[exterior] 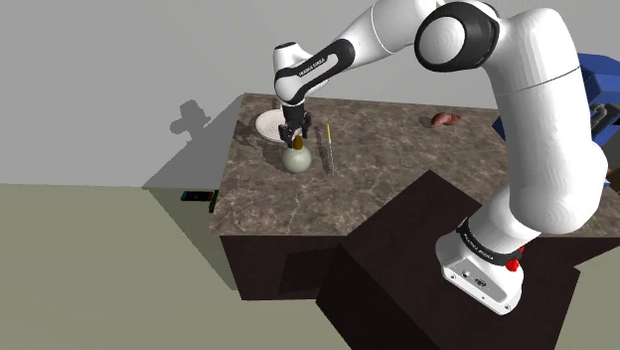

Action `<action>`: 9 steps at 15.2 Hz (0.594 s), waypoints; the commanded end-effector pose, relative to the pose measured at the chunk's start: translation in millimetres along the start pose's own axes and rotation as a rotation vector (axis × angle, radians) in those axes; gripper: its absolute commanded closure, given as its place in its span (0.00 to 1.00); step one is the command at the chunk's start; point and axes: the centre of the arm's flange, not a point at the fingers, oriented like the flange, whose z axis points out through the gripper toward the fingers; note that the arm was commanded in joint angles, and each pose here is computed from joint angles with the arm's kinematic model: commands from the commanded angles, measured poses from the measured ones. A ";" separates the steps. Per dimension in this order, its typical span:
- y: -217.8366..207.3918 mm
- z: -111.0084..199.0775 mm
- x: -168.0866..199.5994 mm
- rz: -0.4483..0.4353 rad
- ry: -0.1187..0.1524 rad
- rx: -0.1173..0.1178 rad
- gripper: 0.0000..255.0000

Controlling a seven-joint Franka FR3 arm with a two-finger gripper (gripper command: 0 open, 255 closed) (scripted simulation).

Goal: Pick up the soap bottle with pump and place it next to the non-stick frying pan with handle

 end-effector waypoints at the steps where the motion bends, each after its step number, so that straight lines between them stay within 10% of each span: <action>1: 0.0 -0.1 0.0 0.000 0.000 0.000 0.00; 9: 0.0 -50.1 0.0 0.000 0.000 0.000 0.00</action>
